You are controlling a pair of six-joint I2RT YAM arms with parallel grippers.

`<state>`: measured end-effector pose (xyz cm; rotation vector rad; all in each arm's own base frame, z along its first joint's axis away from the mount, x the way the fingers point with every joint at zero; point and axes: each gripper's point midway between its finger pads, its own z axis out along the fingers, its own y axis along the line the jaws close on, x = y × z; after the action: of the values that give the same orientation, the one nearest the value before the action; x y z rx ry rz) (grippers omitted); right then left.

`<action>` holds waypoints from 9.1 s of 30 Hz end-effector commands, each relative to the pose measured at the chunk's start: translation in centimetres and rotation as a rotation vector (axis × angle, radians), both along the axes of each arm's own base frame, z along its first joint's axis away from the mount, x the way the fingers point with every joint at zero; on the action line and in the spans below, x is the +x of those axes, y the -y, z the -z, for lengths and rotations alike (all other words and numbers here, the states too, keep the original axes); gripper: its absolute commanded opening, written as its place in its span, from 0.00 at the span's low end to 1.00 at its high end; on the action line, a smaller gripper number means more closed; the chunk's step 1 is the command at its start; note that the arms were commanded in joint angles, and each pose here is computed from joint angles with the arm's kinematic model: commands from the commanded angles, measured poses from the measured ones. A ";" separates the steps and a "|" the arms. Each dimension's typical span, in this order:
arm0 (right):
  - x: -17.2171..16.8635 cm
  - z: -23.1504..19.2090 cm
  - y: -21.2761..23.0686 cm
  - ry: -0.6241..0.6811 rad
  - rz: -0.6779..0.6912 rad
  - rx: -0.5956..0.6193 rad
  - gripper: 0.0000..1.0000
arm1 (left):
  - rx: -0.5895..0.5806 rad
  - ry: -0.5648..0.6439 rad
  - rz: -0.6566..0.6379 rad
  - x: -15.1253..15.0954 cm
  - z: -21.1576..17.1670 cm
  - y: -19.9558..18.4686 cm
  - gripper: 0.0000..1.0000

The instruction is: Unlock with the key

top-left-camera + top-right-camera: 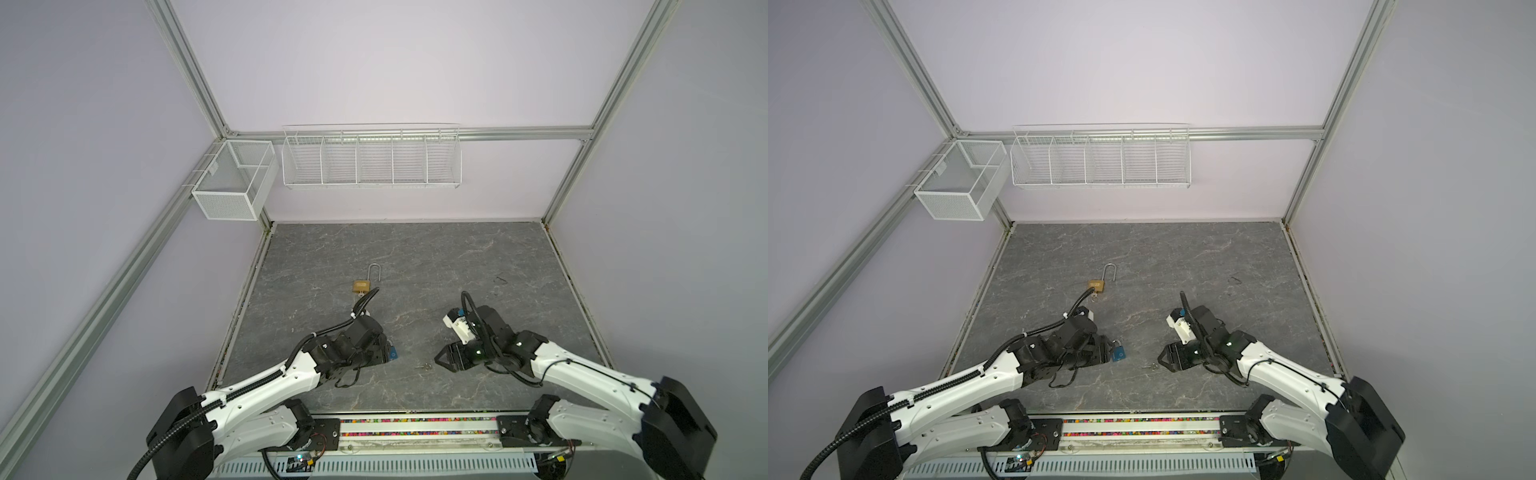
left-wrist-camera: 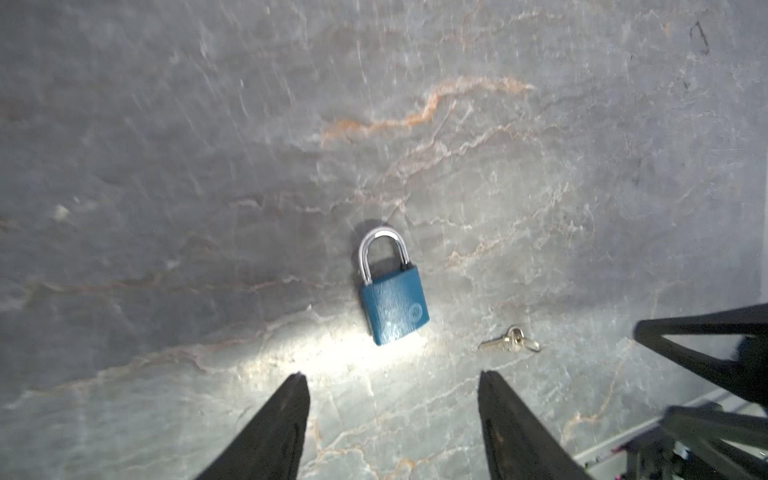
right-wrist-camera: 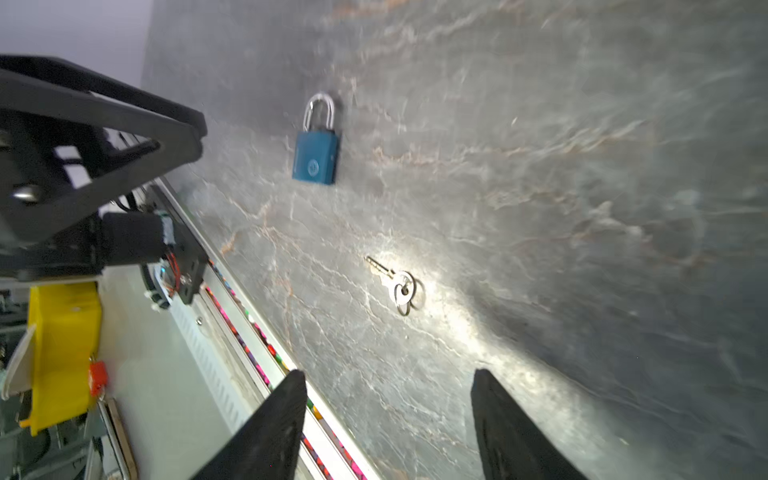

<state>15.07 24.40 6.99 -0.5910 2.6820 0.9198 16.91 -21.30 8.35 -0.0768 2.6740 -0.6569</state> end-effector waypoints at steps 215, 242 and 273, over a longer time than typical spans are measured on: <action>3.5 -23.8 0.0 0.492 0.102 0.778 0.06 | -1.077 0.540 0.236 2.9 -23.6 15.2 0.71; 1.2 -7.6 4.9 0.246 0.195 0.241 0.06 | 0.325 -0.272 -0.111 1.3 4.1 2.5 0.79; 1.0 -8.2 4.5 0.264 0.164 0.264 0.06 | 0.359 -0.426 -0.144 1.5 8.4 4.6 0.21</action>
<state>16.25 19.64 14.50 -0.3601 2.3165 1.0322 19.63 -25.96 1.86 -0.3581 3.0336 -0.1498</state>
